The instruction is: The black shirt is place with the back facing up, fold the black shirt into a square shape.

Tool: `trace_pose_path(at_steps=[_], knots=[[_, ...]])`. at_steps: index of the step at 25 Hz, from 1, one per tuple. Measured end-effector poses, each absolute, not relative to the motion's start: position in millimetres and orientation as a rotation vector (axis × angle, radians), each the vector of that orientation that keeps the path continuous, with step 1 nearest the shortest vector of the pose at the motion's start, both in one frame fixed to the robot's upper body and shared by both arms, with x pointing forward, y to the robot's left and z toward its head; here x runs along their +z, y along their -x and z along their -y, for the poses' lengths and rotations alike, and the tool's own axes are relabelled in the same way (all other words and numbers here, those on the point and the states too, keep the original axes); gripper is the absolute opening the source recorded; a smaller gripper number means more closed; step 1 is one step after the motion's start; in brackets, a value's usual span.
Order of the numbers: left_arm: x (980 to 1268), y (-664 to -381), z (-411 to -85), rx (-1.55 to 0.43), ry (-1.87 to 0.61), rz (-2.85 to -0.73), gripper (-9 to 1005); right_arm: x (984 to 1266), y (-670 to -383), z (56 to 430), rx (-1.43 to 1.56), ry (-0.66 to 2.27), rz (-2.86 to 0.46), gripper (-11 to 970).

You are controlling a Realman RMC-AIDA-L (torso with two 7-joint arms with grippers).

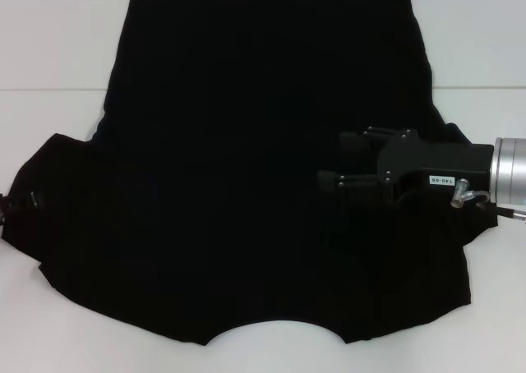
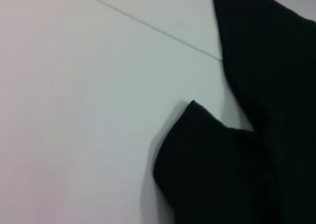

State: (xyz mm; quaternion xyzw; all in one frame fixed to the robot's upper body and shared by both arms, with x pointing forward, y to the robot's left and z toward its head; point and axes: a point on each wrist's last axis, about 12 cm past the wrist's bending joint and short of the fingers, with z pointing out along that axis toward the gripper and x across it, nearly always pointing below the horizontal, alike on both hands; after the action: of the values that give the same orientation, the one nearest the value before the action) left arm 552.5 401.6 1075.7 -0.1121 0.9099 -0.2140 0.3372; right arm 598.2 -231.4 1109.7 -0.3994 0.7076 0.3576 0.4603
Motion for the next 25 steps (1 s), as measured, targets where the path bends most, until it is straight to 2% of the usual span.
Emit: trace_pose_path(at_steps=[9, 20, 25], knots=[[1075.1, -553.1, -401.0, -0.543, 0.277, -2.391, 868, 1109.8, -598.2, 231.4, 0.881, 0.982, -1.741, 893], [1073.5, -553.3, -400.8, -0.521, 0.258, -2.418, 652, 1110.0, -597.9, 232.3, 0.881, 0.971, -1.733, 893], [1073.7, -553.7, -400.6, -0.521, 0.255, -2.418, 461, 1109.5, -597.5, 232.8, 0.88, 0.97, -1.734, 892]])
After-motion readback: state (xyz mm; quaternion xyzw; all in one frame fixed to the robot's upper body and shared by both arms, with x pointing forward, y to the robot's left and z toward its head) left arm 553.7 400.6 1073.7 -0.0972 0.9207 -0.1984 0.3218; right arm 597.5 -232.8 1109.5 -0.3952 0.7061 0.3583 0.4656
